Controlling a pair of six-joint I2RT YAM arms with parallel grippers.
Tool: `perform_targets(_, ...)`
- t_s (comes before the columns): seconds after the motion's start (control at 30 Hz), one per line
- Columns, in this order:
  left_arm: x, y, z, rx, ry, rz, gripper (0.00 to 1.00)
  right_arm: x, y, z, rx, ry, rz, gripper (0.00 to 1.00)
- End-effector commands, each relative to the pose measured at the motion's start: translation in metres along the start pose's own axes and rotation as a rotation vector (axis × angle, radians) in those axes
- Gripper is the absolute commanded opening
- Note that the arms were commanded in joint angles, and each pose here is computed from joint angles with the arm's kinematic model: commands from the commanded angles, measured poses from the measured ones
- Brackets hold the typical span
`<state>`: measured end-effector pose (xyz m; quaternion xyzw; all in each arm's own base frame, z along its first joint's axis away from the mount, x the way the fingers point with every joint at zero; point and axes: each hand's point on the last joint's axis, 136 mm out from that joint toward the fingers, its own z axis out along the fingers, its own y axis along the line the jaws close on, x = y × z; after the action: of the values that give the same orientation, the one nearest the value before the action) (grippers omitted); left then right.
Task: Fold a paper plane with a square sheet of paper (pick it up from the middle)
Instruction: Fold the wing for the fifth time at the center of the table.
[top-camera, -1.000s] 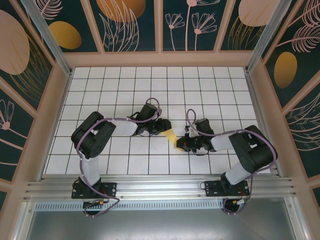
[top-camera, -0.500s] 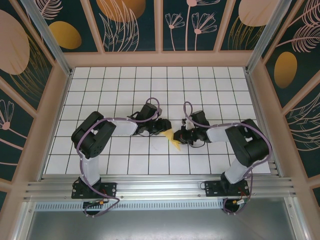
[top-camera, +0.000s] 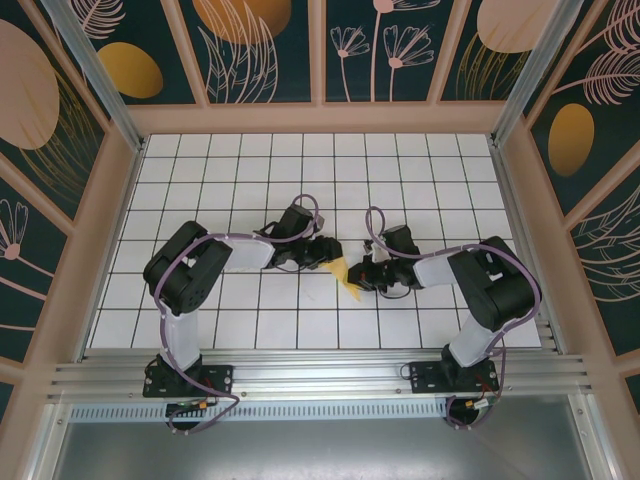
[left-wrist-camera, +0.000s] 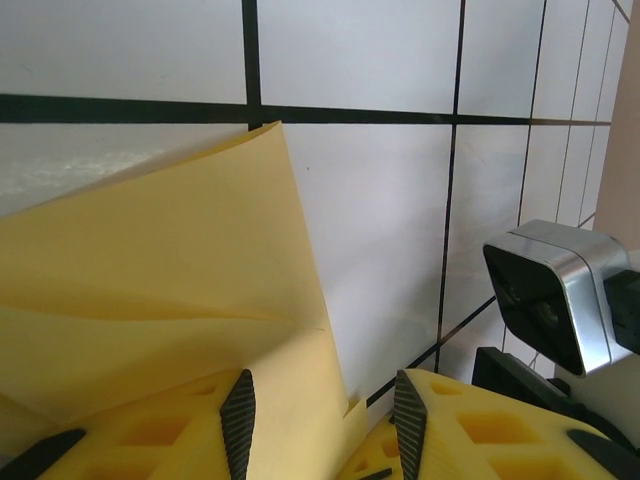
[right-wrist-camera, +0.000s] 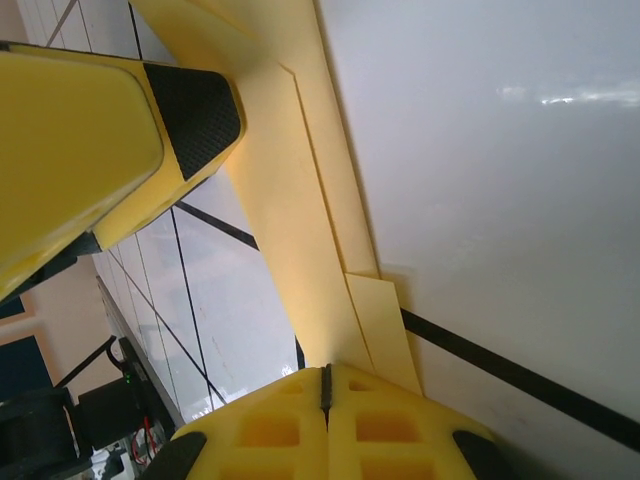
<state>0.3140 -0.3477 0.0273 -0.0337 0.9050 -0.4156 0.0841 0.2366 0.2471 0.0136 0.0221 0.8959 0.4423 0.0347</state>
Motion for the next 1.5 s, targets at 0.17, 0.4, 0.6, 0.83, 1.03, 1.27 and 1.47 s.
perform_targets(0.17, -0.038, 0.073, -0.004, -0.198, -0.132, -0.021, 0.46, 0.048, -0.062, -0.002, 0.200, 0.114, 0.137, 0.01)
perform_targets(0.4, -0.064, 0.073, -0.016, -0.198, -0.168, -0.007, 0.47, 0.051, -0.064, -0.002, 0.194, 0.120, 0.141, 0.01)
perform_targets(0.6, -0.089, 0.084, -0.031, -0.219, -0.200, -0.014, 0.48, 0.047, -0.056, -0.002, 0.165, 0.115, 0.133, 0.02)
perform_targets(0.83, -0.113, 0.047, -0.066, -0.187, -0.263, 0.042, 0.49, 0.025, -0.019, -0.004, 0.069, 0.061, 0.081, 0.06)
perform_targets(1.03, -0.098, 0.004, -0.104, -0.060, -0.329, 0.017, 0.51, 0.015, 0.095, -0.013, -0.112, 0.012, -0.215, 0.15)
perform_targets(1.27, -0.047, -0.007, -0.094, -0.115, -0.304, 0.020, 0.55, -0.038, 0.033, -0.063, 0.160, -0.243, -0.138, 0.28)
perform_targets(1.47, -0.029, -0.006, -0.069, -0.144, -0.279, -0.005, 0.57, -0.033, 0.020, -0.040, 0.135, -0.160, -0.121, 0.29)
